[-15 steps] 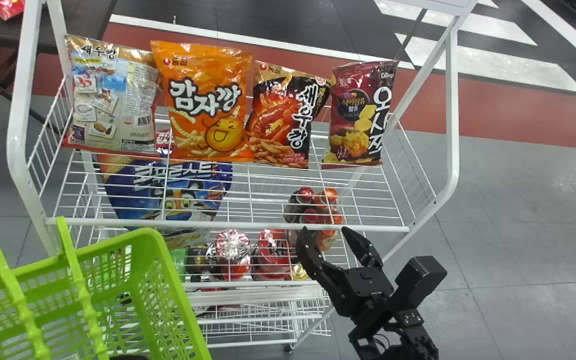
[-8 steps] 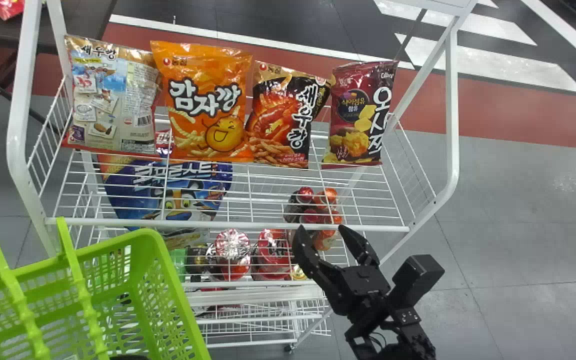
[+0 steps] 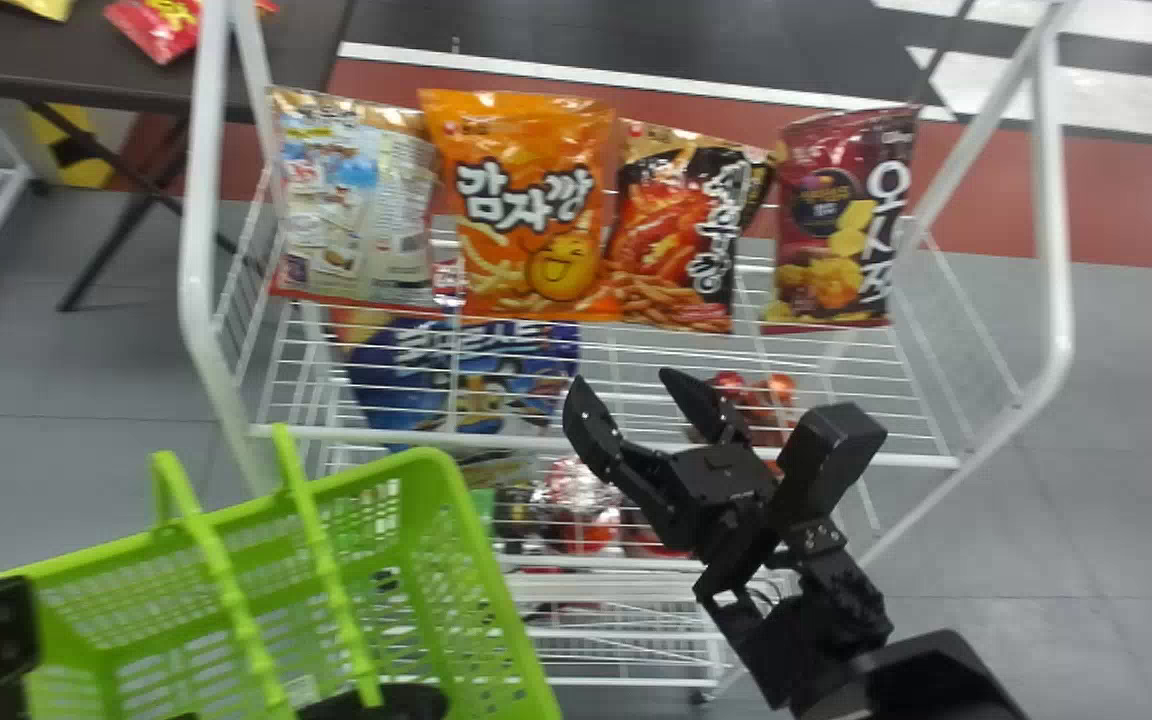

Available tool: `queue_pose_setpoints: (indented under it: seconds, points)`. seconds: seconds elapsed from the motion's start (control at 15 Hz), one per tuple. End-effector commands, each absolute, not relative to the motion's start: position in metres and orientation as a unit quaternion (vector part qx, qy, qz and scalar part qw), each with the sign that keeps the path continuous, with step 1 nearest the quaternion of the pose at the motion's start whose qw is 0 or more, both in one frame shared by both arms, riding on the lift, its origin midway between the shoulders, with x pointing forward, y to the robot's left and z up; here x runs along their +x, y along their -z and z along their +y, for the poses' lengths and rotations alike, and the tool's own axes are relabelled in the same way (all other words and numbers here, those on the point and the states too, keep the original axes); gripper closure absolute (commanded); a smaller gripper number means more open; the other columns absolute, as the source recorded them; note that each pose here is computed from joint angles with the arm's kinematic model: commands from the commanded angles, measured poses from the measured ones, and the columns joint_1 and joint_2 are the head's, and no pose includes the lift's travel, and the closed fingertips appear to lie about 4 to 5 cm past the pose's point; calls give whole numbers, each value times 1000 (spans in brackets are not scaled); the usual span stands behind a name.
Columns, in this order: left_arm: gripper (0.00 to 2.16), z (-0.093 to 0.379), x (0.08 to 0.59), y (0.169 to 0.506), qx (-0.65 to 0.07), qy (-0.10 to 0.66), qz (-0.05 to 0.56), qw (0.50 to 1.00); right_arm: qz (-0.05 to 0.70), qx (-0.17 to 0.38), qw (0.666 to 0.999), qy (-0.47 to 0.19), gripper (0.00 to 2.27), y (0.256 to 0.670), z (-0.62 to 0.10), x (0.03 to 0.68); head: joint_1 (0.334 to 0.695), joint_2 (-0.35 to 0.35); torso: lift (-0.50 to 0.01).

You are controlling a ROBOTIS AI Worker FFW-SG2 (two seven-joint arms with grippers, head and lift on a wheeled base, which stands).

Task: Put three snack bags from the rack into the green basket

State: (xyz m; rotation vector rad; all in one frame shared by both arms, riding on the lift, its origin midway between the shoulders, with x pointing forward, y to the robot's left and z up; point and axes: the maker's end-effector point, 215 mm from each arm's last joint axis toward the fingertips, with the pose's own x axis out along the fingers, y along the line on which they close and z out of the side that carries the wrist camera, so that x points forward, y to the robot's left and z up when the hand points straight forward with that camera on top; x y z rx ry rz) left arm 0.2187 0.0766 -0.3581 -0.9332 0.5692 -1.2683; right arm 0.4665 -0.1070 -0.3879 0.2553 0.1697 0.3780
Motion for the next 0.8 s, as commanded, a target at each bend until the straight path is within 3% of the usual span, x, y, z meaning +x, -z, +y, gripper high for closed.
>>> queue_pose_setpoints:
  seconds: [0.0, 0.2, 0.73]
  points:
    - [2145, 74, 218, 357, -415, 565, 251, 668, 83, 116, 967, -209, 124, 380, -67, 485, 695, -73, 0]
    - [2145, 71, 218, 358, -413, 565, 253, 668, 102, 106, 962, -231, 124, 380, -32, 514, 695, 15, 0]
    - [2145, 69, 219, 361, -407, 562, 257, 673, 86, 112, 951, -275, 117, 361, 52, 576, 695, 133, 0]
